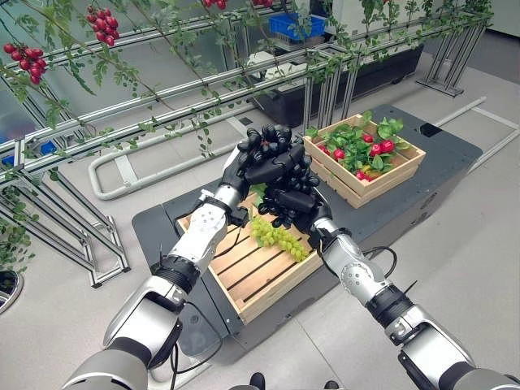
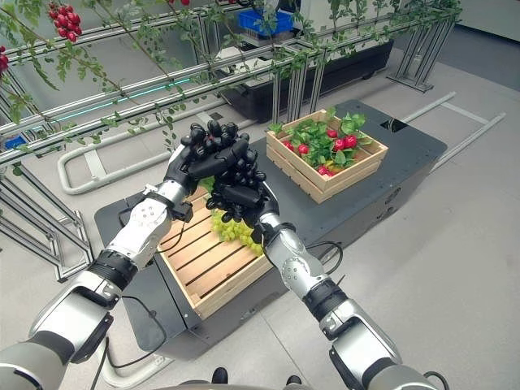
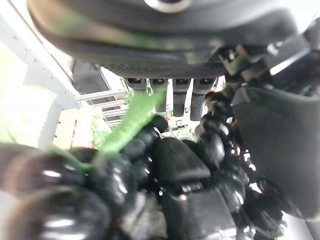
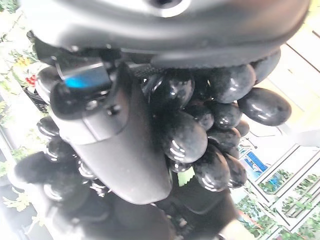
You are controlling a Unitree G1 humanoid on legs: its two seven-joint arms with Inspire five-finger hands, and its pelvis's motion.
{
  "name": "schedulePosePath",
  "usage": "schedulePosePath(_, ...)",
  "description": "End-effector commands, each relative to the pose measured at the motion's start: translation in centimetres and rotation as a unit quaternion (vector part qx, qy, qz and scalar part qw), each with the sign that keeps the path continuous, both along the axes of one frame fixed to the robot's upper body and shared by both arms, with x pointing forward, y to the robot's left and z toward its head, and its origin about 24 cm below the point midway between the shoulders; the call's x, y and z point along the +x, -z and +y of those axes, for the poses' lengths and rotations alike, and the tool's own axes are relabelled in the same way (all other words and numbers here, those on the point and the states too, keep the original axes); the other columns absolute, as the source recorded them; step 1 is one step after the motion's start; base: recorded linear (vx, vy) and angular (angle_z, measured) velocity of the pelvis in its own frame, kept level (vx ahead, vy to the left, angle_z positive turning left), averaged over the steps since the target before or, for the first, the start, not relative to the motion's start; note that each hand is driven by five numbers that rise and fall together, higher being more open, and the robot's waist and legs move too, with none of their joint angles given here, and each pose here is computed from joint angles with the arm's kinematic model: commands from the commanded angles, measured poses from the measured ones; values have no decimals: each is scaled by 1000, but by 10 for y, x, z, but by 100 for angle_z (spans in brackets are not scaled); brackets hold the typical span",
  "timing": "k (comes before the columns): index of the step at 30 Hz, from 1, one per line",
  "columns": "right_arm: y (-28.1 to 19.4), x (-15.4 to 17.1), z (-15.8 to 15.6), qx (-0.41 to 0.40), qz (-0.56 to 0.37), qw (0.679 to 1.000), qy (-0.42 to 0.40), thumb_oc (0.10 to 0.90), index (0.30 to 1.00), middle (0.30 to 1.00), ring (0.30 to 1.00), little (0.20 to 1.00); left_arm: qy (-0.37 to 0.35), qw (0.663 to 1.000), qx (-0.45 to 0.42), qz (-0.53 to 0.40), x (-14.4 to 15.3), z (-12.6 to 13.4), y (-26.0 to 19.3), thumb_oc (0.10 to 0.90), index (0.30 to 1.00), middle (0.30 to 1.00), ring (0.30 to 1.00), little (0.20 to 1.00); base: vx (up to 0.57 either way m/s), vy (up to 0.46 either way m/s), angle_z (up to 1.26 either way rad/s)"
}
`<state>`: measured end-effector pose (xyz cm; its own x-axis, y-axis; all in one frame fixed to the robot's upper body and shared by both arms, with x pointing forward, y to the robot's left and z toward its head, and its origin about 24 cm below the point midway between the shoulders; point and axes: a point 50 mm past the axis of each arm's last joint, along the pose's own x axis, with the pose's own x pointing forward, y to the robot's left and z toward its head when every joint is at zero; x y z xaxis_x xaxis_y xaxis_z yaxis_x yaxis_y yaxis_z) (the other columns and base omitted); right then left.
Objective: Pick up the fruits from the basket on one side to the basket on the other side
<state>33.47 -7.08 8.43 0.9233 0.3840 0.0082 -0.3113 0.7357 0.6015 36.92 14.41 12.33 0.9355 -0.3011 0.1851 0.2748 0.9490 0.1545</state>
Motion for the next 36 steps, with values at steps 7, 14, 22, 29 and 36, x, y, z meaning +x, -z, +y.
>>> schedulePosePath(7,-75,16,-36,109,-186,972,91,400,300,300,300,300,-56,998,6,-40,8,40,-18,800,900,900,900,900,0,0,0)
schedulePosePath(14,-76,17,-58,95,-196,970,112,400,300,300,300,300,-58,997,9,-44,3,50,-16,800,900,900,900,900,0,0,0)
schedulePosePath(22,-70,12,-75,89,-201,968,124,400,300,300,300,300,-95,995,4,-31,-4,74,-5,800,900,900,900,900,2,-2,-7)
schedulePosePath(29,-64,3,-78,84,-209,968,111,400,300,300,300,300,-132,991,10,9,-16,93,20,800,900,900,900,900,1,0,0)
schedulePosePath(36,-59,-9,-82,51,-229,966,107,400,300,300,300,300,-139,990,-24,20,-29,96,38,800,900,900,900,900,22,8,-7)
